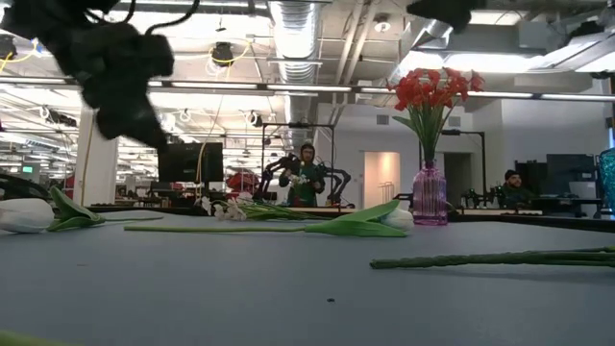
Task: Sort flowers into vase by color
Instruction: Put the red tulip into the purple vase
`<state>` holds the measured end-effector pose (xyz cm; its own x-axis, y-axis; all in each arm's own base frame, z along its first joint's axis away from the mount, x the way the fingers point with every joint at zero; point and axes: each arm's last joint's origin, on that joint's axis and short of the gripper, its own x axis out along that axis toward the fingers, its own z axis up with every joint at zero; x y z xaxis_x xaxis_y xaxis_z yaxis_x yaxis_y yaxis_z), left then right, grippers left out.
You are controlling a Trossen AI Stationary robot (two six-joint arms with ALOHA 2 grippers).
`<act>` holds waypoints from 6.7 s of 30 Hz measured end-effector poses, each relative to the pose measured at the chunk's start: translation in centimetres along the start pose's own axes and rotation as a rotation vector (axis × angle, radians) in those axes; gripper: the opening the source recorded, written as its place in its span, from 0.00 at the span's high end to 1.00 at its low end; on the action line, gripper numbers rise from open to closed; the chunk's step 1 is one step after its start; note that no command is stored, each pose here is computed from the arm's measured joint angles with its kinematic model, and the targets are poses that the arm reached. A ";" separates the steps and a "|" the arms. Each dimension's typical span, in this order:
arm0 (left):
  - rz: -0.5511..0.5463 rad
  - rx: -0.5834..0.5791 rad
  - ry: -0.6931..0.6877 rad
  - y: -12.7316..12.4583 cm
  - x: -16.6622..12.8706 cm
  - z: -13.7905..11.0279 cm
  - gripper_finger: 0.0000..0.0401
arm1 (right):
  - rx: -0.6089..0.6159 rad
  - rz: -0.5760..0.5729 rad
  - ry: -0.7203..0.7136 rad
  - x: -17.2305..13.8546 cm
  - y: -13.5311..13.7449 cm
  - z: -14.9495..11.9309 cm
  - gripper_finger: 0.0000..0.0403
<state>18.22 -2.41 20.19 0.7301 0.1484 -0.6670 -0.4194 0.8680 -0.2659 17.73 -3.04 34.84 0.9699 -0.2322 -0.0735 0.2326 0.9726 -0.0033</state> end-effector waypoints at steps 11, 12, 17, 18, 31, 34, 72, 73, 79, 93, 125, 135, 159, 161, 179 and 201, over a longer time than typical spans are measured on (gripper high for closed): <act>-0.530 0.212 0.251 -5.6 -0.1 -3.2 0.69 | -0.100 0.273 0.142 2.6 6.2 -2.6 0.35; -0.561 0.255 0.246 -6.3 0.0 -3.7 0.69 | -0.099 0.270 0.155 2.7 6.6 -2.8 0.35; -0.592 0.356 0.347 -8.6 1.3 -7.1 0.69 | -0.118 0.267 0.205 3.7 8.0 -3.9 0.35; -0.596 0.347 0.365 -9.0 1.6 -7.7 0.69 | -0.118 0.270 0.204 3.8 8.2 -4.0 0.35; -0.548 0.440 0.470 -15.5 3.0 -10.0 0.69 | -0.040 0.299 0.138 4.4 9.4 -3.7 0.35; -0.471 0.527 0.485 -16.3 3.0 -10.3 0.69 | -0.016 0.316 0.135 4.3 10.0 -3.8 0.35; -0.130 0.660 0.313 -19.7 1.9 -7.5 1.00 | -0.024 0.442 0.115 4.6 17.0 -6.4 0.35; -0.132 0.645 0.300 -19.8 2.0 -6.7 1.00 | -0.032 0.442 0.130 4.9 17.4 -7.0 0.35; -0.112 0.484 0.330 -18.7 2.3 -2.6 1.00 | -0.113 0.465 0.112 6.3 19.2 -9.1 0.35; 0.028 0.248 0.359 -15.0 5.3 1.4 1.00 | -0.432 0.463 0.081 7.0 20.7 -11.3 0.35; -0.003 0.240 0.362 -13.4 6.7 3.6 1.00 | -0.704 0.051 0.501 15.2 22.5 -16.0 0.43; -0.008 0.258 0.359 -13.4 6.7 3.6 1.00 | -0.697 0.039 0.565 14.8 22.2 -16.5 0.65; -0.007 0.274 0.355 -13.4 6.7 3.6 0.97 | -0.700 0.063 0.582 14.6 22.3 -16.7 0.93; -0.007 0.275 0.355 -13.5 6.6 3.6 0.94 | -0.689 0.075 0.584 14.6 22.4 -16.7 0.93; 0.002 0.404 0.072 -13.0 2.0 6.4 0.71 | -0.519 0.268 0.611 13.4 23.1 -15.8 0.93; -0.319 0.350 -0.619 -9.1 0.5 2.9 0.71 | -0.097 0.455 -0.322 6.6 17.5 -9.6 0.93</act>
<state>24.02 -8.88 24.33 0.9982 0.0144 -0.0583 -0.0188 0.9969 -0.0758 27.54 12.59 24.77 0.9476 0.2326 0.2189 -0.2067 0.9691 -0.1349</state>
